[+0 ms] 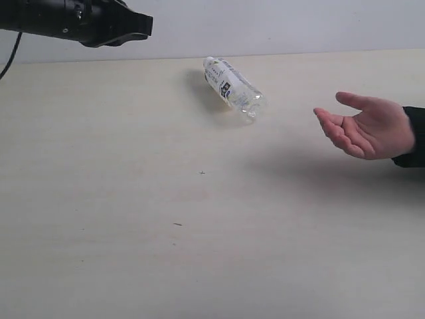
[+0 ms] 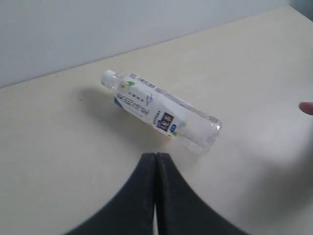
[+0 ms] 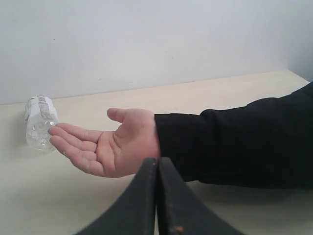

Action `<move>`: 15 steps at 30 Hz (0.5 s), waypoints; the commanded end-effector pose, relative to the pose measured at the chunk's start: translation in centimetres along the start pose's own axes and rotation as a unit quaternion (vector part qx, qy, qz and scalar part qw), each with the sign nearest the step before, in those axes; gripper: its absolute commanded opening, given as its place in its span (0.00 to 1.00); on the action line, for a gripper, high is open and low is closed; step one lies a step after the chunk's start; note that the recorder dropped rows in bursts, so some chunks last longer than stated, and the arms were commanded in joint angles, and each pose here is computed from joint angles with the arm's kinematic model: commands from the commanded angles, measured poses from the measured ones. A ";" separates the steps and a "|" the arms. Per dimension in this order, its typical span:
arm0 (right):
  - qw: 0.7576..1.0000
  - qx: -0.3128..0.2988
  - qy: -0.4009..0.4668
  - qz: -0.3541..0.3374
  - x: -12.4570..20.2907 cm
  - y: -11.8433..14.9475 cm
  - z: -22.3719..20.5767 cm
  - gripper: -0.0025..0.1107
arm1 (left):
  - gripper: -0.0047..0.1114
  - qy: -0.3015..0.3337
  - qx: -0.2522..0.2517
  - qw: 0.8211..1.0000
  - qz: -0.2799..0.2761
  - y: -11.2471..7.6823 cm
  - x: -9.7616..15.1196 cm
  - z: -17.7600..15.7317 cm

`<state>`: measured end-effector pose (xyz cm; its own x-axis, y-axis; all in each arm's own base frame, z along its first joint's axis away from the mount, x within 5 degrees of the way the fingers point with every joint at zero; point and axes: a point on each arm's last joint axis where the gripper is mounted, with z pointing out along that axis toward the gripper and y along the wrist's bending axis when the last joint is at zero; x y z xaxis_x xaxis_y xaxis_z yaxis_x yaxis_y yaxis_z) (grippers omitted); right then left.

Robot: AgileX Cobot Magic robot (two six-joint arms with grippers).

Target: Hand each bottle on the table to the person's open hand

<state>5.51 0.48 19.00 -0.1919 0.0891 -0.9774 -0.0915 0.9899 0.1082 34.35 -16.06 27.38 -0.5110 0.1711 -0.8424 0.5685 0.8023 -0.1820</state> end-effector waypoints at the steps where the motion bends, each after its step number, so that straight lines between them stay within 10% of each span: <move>1: 1.000 -0.002 -0.005 -0.002 0.0 0.0 0.0 0.02 | 0.04 -0.046 -0.059 0.997 -0.001 -0.3 0.2 -3.9; 15: 1.000 -0.001 -0.005 -0.007 0.0 0.0 0.0 0.02 | 0.04 -0.116 -0.081 0.990 -0.004 -3.2 6.2 -15.3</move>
<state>5.51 0.48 19.00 -0.1919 0.0891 -0.9774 -0.0915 0.9899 0.1082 21.15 -9.40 30.69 -0.3547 0.0647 -0.9328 0.4503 0.8861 -0.1098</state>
